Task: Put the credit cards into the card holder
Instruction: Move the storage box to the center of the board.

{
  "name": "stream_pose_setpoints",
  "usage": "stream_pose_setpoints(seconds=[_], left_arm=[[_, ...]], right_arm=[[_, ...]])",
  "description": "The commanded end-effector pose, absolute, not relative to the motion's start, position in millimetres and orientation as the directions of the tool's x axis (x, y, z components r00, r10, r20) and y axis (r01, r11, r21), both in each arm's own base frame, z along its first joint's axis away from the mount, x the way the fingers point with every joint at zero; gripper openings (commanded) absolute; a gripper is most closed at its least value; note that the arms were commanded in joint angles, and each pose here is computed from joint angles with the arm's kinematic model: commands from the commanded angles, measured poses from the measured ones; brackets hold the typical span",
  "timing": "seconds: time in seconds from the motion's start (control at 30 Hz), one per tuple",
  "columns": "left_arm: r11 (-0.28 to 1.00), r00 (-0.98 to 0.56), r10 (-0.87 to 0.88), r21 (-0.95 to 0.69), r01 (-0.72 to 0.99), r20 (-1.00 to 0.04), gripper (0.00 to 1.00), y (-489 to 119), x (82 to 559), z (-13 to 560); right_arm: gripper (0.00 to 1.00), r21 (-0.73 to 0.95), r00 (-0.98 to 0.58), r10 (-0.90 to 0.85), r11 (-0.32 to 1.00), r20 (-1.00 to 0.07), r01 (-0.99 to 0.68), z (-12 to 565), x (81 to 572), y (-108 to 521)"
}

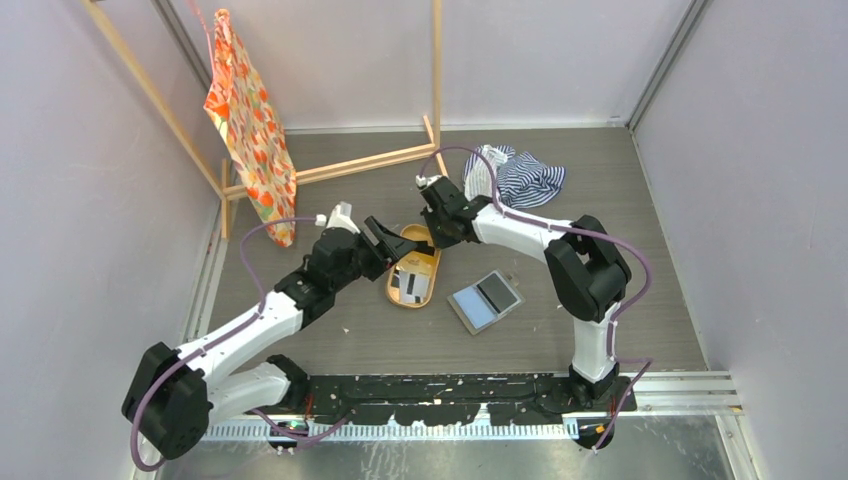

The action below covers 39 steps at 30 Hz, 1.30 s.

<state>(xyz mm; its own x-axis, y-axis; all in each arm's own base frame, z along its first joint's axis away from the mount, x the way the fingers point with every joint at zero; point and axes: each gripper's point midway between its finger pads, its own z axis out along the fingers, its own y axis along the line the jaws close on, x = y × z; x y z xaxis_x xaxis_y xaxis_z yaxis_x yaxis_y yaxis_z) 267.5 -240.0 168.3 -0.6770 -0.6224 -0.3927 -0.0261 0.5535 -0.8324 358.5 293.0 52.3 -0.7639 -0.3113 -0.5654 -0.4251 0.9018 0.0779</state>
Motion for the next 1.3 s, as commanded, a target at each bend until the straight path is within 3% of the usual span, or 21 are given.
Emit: stream_pose_setpoints(seconds=[0.0,0.2,0.37,0.5,0.63,0.73,0.87,1.07,1.17,1.27], left_arm=[[0.542,-0.628,-0.668,-0.839,-0.044,-0.399,0.68,-238.5,265.0,177.7],[0.572,-0.614,-0.707,-0.794,-0.203,-0.352,0.64,-233.9,260.1,146.1],[0.594,-0.599,-0.728,-0.741,-0.311,-0.332,0.64,-229.2,259.6,125.3],[0.607,-0.609,-0.723,-0.722,-0.332,-0.327,0.64,-234.2,261.9,118.4],[0.627,-0.617,-0.714,-0.694,-0.354,-0.331,0.64,-233.9,262.2,110.7],[0.633,-0.614,-0.715,-0.681,-0.368,-0.333,0.64,-232.2,262.6,108.0],[0.646,-0.603,-0.715,-0.665,-0.374,-0.355,0.64,-225.4,262.1,110.4],[0.658,-0.585,-0.709,-0.668,-0.347,-0.394,0.64,-216.1,260.3,119.5],[0.668,-0.596,-0.695,-0.667,-0.331,-0.401,0.64,-216.4,258.6,121.7],[0.672,-0.607,-0.688,-0.666,-0.325,-0.398,0.64,-217.0,256.1,122.1]], right_arm=[[0.12,0.063,-0.705,-0.108,0.975,-0.701,-0.211,89.6,377.6,291.9],[0.19,0.174,-0.758,-0.010,0.971,-0.652,-0.162,84.4,360.1,306.5],[0.37,0.241,-0.787,0.023,0.957,-0.617,-0.161,87.4,350.1,314.2],[0.46,0.231,-0.755,-0.017,0.947,-0.656,-0.222,103.5,354.3,316.8],[0.53,0.153,-0.670,-0.209,0.885,-0.712,-0.439,122.7,369.4,318.8],[0.59,0.179,-0.556,-0.473,0.630,-0.684,-0.756,122.9,351.8,336.6],[0.67,0.120,-0.448,-0.638,0.489,-0.627,-0.864,101.2,360.8,332.1],[0.68,0.077,-0.374,-0.739,0.403,-0.560,-0.912,85.3,376.8,332.8],[0.63,0.096,-0.354,-0.758,0.364,-0.548,-0.927,81.3,375.7,336.4],[0.50,0.104,-0.361,-0.761,0.365,-0.539,-0.925,74.9,377.9,338.4]])
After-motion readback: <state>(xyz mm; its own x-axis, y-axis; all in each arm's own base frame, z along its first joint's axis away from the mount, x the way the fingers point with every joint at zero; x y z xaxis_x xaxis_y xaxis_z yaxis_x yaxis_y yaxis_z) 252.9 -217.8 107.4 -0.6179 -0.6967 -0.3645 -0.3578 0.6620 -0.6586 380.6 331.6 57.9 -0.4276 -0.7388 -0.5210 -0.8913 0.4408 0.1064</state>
